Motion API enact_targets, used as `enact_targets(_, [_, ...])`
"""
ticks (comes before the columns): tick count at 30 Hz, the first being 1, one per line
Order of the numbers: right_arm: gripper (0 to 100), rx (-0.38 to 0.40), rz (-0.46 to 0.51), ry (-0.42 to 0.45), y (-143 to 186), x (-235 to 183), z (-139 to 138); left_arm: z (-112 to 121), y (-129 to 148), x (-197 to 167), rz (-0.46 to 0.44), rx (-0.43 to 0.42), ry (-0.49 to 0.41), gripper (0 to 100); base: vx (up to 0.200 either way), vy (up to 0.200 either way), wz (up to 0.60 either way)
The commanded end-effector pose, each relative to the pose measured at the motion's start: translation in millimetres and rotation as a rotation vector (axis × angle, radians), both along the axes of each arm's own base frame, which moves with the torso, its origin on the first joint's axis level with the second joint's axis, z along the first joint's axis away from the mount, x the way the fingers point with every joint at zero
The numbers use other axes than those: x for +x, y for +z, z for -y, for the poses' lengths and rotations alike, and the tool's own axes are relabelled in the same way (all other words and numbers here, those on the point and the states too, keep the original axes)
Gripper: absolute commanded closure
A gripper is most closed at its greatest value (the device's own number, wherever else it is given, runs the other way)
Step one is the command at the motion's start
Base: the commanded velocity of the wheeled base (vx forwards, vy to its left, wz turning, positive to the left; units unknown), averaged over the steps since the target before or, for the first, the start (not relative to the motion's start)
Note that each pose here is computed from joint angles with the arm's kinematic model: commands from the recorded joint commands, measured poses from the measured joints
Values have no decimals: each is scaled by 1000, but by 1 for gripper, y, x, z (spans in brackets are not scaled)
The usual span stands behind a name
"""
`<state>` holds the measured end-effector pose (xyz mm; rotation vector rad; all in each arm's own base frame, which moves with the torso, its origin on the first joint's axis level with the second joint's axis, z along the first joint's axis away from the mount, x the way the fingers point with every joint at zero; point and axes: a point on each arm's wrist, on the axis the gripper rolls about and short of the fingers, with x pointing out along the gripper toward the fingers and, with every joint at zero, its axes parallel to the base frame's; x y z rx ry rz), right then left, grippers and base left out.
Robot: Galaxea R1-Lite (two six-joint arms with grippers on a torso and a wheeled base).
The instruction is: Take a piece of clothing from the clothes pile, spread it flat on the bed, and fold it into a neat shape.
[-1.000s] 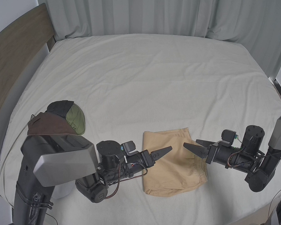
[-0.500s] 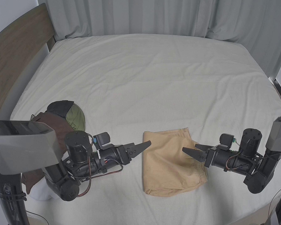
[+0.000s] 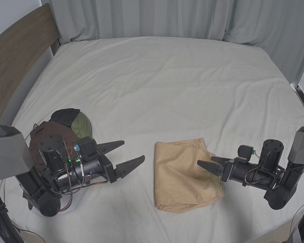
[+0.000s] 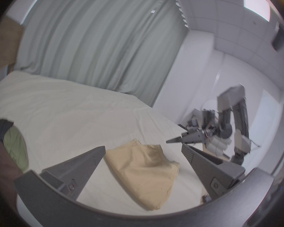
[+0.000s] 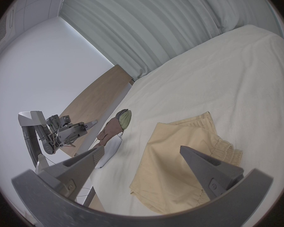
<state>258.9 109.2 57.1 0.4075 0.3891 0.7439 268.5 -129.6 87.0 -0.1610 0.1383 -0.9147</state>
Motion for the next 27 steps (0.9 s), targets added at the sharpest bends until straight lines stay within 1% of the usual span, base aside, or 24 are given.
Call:
enact_targets(1, [0, -7, -13, 2, -2, -3, 1, -26, 0, -9, 78, 84, -51, 0, 0, 0, 0])
enact_targets(4, [0, -6, -11, 2, -2, -3, 1, -29, -6, -3, 120, 127, -48, 0, 0, 0, 0])
enact_targets(7, [0, -7, -17, 2, -3, -2, 1, -37, -10, 5, 149, 159, -20, 0, 0, 0, 0])
enact_targets(10, [0, -15, -40, 2, -9, -3, 1, -44, -16, 5, 144, 188, -4, 0, 0, 0, 0])
enact_targets(17, [0, -51, -119, 4, -31, -4, 2, -45, -20, 6, 130, 194, 0, 0, 0, 0, 0])
enact_targets(21, [0, -87, -184, 9, -48, -10, 3, -45, -23, 4, 120, 197, -6, 0, 0, 0, 0])
enact_targets(27, [0, -189, -256, 41, -71, -26, 10, -44, -24, 2, 108, 200, -10, 0, 0, 0, 0])
